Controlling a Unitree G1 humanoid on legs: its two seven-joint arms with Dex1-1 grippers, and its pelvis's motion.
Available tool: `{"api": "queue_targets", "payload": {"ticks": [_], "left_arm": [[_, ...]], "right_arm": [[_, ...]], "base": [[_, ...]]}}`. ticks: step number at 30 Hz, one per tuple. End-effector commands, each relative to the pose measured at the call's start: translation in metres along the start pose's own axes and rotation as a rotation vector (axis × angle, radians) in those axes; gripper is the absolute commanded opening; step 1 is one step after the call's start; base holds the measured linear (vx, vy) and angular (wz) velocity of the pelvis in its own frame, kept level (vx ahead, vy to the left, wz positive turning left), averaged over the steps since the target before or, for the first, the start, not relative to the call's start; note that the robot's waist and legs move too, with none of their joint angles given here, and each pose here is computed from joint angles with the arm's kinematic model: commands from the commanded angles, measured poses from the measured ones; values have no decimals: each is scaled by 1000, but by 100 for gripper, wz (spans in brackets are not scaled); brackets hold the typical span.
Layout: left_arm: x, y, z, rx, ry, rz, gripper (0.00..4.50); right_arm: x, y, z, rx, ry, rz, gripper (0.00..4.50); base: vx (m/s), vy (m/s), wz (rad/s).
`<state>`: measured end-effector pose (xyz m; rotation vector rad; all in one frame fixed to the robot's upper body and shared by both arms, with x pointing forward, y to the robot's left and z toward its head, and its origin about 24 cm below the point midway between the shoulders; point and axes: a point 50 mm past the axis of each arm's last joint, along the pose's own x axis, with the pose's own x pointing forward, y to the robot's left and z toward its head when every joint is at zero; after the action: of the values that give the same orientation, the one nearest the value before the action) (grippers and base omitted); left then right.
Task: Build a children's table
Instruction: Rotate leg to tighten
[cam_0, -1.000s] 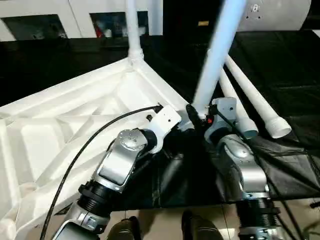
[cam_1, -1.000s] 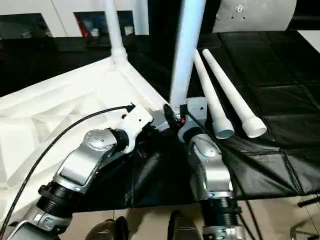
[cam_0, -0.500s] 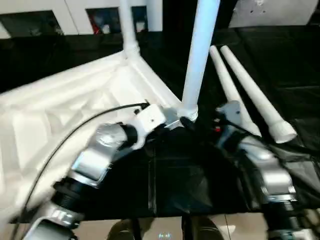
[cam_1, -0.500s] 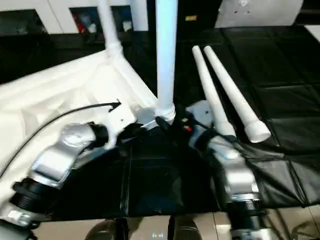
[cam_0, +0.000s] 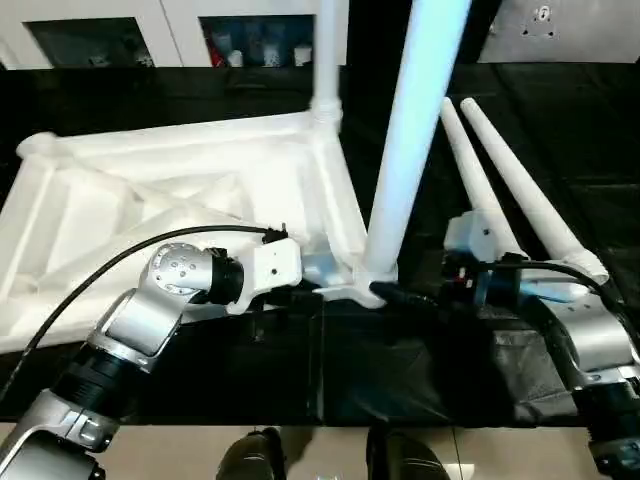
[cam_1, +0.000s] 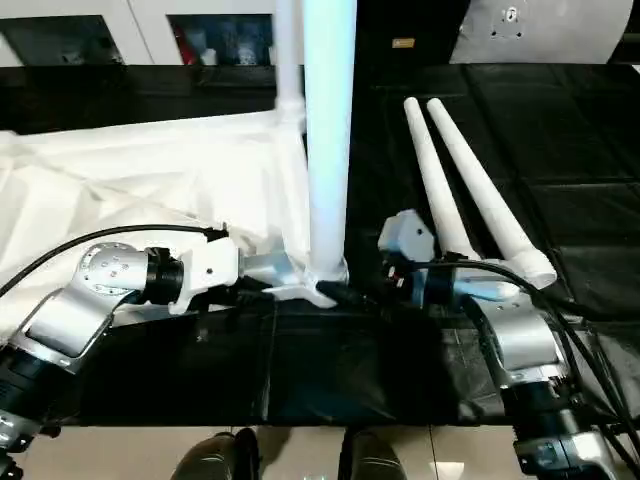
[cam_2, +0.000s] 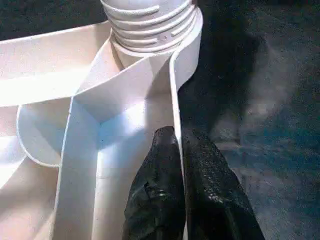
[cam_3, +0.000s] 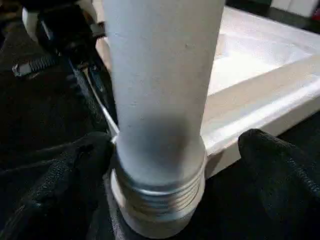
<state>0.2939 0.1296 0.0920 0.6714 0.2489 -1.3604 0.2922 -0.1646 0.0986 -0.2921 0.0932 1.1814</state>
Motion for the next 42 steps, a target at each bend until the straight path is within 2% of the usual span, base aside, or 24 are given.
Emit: {"api": "queue_targets", "payload": {"ticks": [1, 3, 7, 10, 12, 17, 24, 28, 29, 30, 31, 33, 34, 36, 37, 38, 41, 42], "left_arm": [[6, -9, -3, 35, 41, -103, 0], [6, -9, -2, 51, 44, -130, 0], [8, -10, -2, 64, 41, -160, 0], [10, -10, -1, 76, 37, -178, 0], [10, -10, -1, 78, 37, -183, 0], [10, -11, -1, 82, 40, -194, 0], [9, -10, -2, 79, 48, -195, 0], [8, -8, -2, 30, 41, -143, 0], [10, -5, 0, -11, 29, -83, 0], [10, -5, 0, -11, 29, -83, 0], [14, 0, 5, -75, 14, 18, 0], [19, 6, 10, -132, 0, 126, 0], [19, 6, 10, -132, 0, 126, 0], [29, 13, 19, -202, -28, 248, 0], [29, 13, 19, -202, -28, 248, 0], [36, 17, 26, -238, -48, 313, 0], [44, 20, 34, -276, -72, 373, 0], [56, 24, 46, -314, -92, 469, 0]], "right_arm": [[1, -1, 2, -21, 9, 28, 448], [4, -1, 3, -14, 4, 62, 412], [7, 0, 4, -2, 7, 123, 375], [10, 0, 2, 9, 12, 151, 363], [11, 0, 2, 14, 11, 159, 331], [12, 0, 1, 27, 15, 180, 289], [13, 1, 0, 40, 15, 196, 268], [13, 7, -4, 75, 8, 201, 264], [16, 10, -7, 110, 2, 157, 264], [16, 10, -7, 110, 2, 157, 264], [23, 14, -13, 153, -10, 64, 264], [32, 17, -16, 191, -37, -63, 264], [32, 17, -16, 191, -37, -63, 264], [47, 20, -18, 262, -76, -217, 264], [47, 20, -18, 262, -76, -217, 264], [58, 23, -17, 310, -109, -293, 264], [68, 24, -16, 356, -129, -379, 264], [85, 26, -12, 444, -166, -508, 264]], "base": [[0, 0, 0], [0, 0, 0], [0, 0, 0], [0, 0, 0], [0, 0, 0], [0, 0, 0], [0, 0, 0], [0, 0, 0], [0, 0, 0], [0, 0, 0], [0, 0, 0], [0, 0, 0], [0, 0, 0], [0, 0, 0], [0, 0, 0], [0, 0, 0], [0, 0, 0], [0, 0, 0]]}}
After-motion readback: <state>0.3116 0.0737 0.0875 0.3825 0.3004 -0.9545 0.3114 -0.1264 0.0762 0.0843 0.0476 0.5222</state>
